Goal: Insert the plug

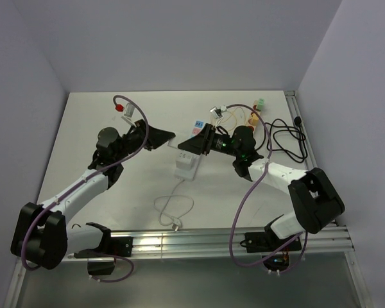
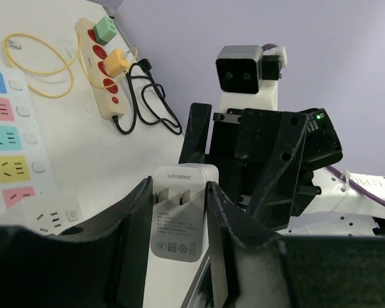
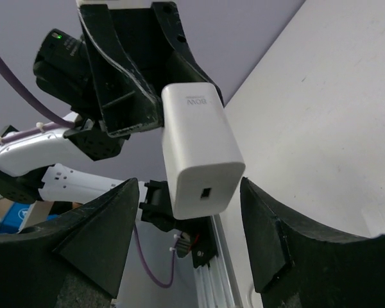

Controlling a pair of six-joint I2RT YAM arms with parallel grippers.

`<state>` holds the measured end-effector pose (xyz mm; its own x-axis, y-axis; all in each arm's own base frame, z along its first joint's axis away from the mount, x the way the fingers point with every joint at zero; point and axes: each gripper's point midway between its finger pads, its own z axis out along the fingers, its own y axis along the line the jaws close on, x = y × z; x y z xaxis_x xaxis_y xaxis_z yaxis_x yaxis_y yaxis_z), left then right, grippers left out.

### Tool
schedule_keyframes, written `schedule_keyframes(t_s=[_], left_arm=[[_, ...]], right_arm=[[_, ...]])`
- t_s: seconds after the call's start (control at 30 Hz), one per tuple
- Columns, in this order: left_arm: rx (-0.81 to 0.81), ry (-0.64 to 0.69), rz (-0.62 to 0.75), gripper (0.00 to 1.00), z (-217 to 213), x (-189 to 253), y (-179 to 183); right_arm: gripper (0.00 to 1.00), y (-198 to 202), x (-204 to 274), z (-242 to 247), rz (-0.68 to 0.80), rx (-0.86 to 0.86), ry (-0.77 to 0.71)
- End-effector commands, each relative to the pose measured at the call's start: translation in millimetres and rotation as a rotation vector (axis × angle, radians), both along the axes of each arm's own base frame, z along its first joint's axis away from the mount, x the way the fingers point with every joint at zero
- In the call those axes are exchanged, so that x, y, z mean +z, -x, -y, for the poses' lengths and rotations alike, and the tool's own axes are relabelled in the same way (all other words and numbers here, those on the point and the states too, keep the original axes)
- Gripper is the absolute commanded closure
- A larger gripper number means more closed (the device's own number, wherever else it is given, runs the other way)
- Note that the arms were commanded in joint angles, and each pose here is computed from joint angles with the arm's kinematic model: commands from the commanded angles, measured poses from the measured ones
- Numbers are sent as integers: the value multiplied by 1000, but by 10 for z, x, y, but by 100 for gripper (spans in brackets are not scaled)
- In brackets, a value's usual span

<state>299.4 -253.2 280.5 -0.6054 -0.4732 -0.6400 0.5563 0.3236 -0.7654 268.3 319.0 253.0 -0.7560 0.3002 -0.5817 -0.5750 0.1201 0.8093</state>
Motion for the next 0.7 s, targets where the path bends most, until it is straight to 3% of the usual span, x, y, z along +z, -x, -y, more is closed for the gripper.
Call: schedule_keyframes(t_s=[0.0, 0.17, 0.27, 0.53, 0.57, 0.6, 0.67], left_arm=[[-22, 46, 76, 100, -2, 217, 77], [-19, 52, 78, 100, -11, 216, 95], [-20, 55, 74, 100, -10, 205, 93], [-38, 65, 72, 100, 3, 176, 125], [-38, 63, 70, 100, 3, 166, 126], [-40, 61, 69, 100, 4, 162, 126], [-42, 53, 68, 98, 3, 151, 125]], right_arm=[[30, 3, 372, -38, 100, 17, -65], [41, -27, 439, -46, 110, 9, -71], [53, -26, 439, -80, 105, 24, -66], [55, -47, 439, -122, 91, 28, -97], [80, -46, 433, -128, 89, 32, -97], [87, -51, 439, -137, 89, 37, -96], [88, -78, 425, -148, 94, 33, -77]])
